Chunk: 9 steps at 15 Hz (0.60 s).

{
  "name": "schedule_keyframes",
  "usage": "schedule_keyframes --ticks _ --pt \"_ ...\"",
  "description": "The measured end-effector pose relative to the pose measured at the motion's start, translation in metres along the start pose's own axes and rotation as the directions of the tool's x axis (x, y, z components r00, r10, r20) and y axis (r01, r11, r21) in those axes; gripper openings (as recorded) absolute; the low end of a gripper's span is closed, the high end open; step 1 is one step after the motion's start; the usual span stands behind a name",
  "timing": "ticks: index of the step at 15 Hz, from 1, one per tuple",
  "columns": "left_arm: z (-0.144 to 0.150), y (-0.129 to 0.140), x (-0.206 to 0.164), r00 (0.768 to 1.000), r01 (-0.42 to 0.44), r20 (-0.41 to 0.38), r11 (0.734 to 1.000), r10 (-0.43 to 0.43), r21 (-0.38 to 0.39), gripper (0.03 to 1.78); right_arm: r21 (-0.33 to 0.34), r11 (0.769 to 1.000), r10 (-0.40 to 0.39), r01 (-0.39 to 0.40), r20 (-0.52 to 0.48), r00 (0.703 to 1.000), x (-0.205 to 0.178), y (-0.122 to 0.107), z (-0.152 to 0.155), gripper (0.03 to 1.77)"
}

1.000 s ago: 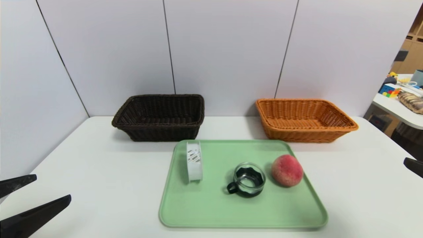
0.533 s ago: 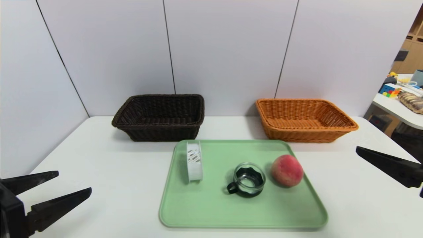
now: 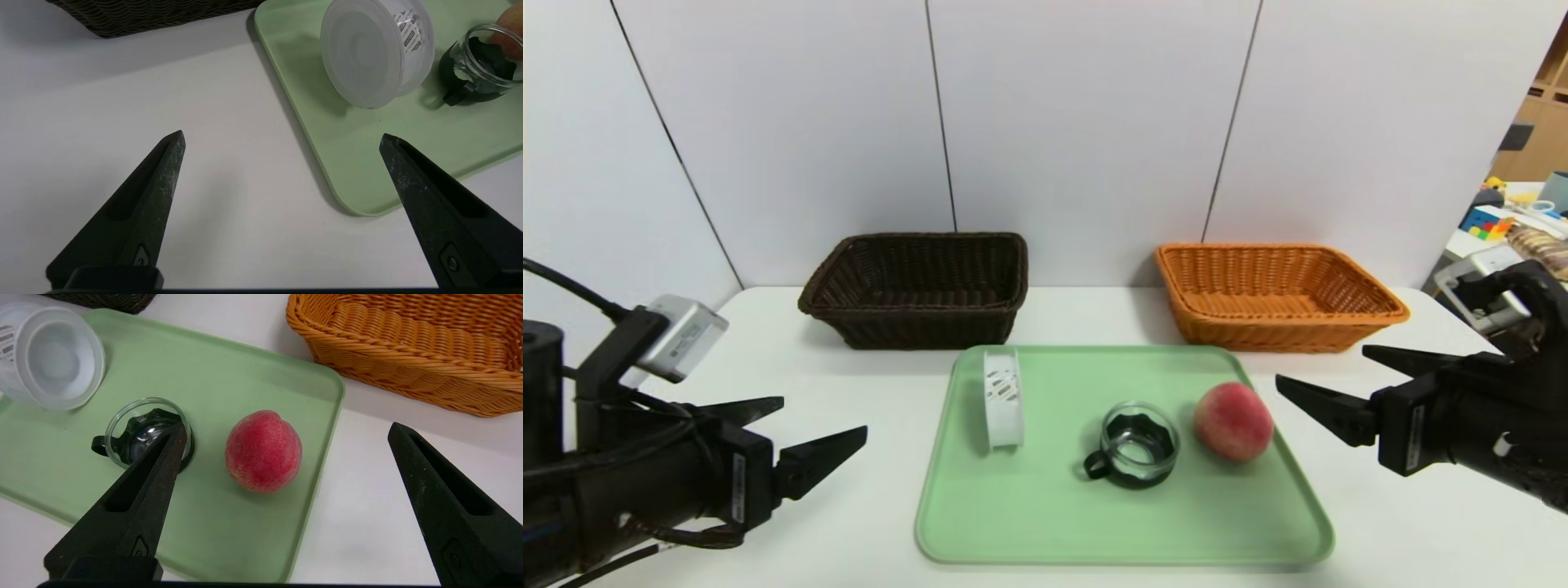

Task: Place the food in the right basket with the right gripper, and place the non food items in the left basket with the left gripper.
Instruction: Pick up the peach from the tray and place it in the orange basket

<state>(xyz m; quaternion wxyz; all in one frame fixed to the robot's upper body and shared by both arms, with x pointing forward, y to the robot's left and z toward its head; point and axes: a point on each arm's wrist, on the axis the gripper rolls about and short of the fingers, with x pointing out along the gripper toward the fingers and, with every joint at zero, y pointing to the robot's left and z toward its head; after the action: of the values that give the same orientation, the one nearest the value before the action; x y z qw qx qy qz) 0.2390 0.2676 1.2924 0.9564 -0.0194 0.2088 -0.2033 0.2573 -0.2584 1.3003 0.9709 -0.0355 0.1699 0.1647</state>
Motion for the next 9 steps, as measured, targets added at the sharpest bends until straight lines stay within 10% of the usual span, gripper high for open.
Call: schedule_keyframes --ticks 9 --pt "-0.007 -0.002 0.017 0.998 0.008 -0.066 1.0 -0.008 0.003 1.69 -0.023 1.0 0.01 -0.012 -0.119 0.993 0.032 0.008 -0.023 1.7"
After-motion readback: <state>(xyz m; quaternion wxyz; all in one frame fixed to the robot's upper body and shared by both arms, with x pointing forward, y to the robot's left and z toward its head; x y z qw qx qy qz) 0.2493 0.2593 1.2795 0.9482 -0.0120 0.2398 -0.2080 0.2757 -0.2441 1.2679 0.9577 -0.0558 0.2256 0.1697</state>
